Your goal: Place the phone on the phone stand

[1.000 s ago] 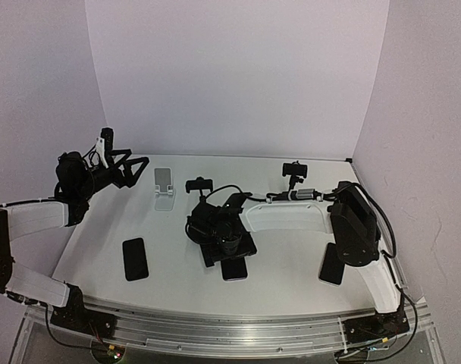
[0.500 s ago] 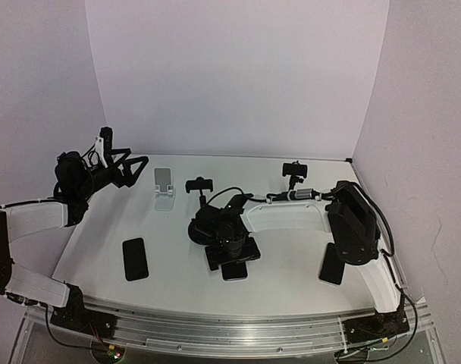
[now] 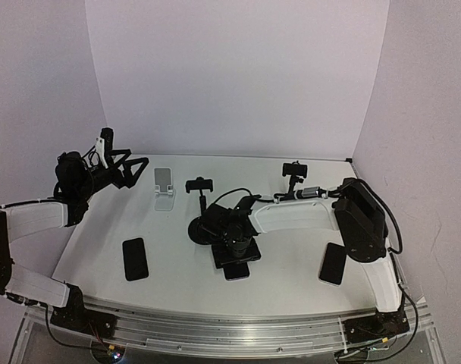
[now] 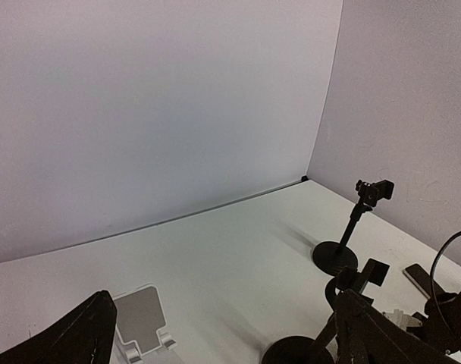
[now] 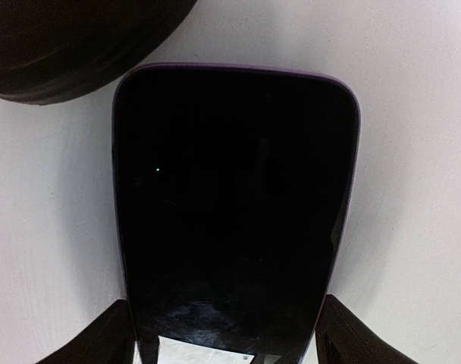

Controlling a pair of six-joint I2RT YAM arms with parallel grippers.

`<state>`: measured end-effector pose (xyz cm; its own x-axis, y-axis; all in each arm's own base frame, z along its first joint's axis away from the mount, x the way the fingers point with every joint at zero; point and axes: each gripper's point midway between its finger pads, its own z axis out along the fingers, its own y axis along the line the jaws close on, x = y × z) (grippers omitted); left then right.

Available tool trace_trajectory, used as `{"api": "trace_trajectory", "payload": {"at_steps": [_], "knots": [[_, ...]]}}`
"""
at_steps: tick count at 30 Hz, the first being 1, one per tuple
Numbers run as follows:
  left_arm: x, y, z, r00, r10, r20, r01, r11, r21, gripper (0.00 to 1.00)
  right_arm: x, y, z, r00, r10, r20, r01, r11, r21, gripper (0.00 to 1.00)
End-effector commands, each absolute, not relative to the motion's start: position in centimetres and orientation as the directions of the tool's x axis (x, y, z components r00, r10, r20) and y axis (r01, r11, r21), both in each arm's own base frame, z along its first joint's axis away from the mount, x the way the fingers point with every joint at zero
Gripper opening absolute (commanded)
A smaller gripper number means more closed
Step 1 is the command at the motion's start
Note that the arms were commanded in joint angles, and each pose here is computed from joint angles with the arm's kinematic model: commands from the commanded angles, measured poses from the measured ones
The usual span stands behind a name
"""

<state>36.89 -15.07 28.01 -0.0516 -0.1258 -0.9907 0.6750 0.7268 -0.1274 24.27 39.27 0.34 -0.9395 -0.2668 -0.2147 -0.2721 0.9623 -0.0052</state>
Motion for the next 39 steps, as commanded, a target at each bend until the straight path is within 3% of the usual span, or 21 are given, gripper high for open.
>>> {"api": "trace_trajectory", "payload": {"at_steps": [1, 4, 11, 19, 28, 33, 39], "knots": [[36.7, -15.2, 29.6, -0.004, -0.122, -0.993, 0.683, 0.725, -0.092, 0.99, 21.3, 35.5, -3.7, -0.963, -0.265, -0.05, -0.26, 0.961, -0.09, 0.78], [36.8, -15.1, 29.6, -0.002, -0.12, -0.993, 0.683, 0.725, -0.089, 0.99, 21.0, 35.1, -4.1, -0.964, -0.262, -0.043, -0.257, 0.962, -0.091, 0.73], [36.8, -15.2, 29.7, -0.002, -0.117, -0.993, 0.686, 0.723, -0.087, 0.99, 21.6, 35.7, -3.5, -0.956, -0.282, -0.084, -0.277, 0.958, -0.071, 0.45], [36.4, -15.4, 29.8, -0.013, -0.124, -0.992, 0.697, 0.71, -0.098, 0.99, 23.4, 36.6, 1.5, -0.883, -0.306, -0.355, -0.295, 0.952, -0.087, 0.44], [34.3, -16.3, 31.0, 0.029, -0.116, -0.993, 0.742, 0.668, -0.056, 0.95, 23.8, 37.1, 6.6, -0.768, -0.279, -0.576, -0.295, 0.953, -0.068, 0.42], [33.5, -16.2, 33.6, 0.062, -0.128, -0.99, 0.745, 0.666, -0.04, 0.94, 23.0, 37.7, 11.0, -0.66, -0.266, -0.702, -0.31, 0.948, -0.069, 0.4], [33.9, -17.7, 38.3, -0.033, -0.173, -0.984, 0.808, 0.575, -0.128, 0.89, 23.5, 38.8, 19.1, -0.503, -0.218, -0.836, -0.298, 0.952, -0.069, 0.38]]}}
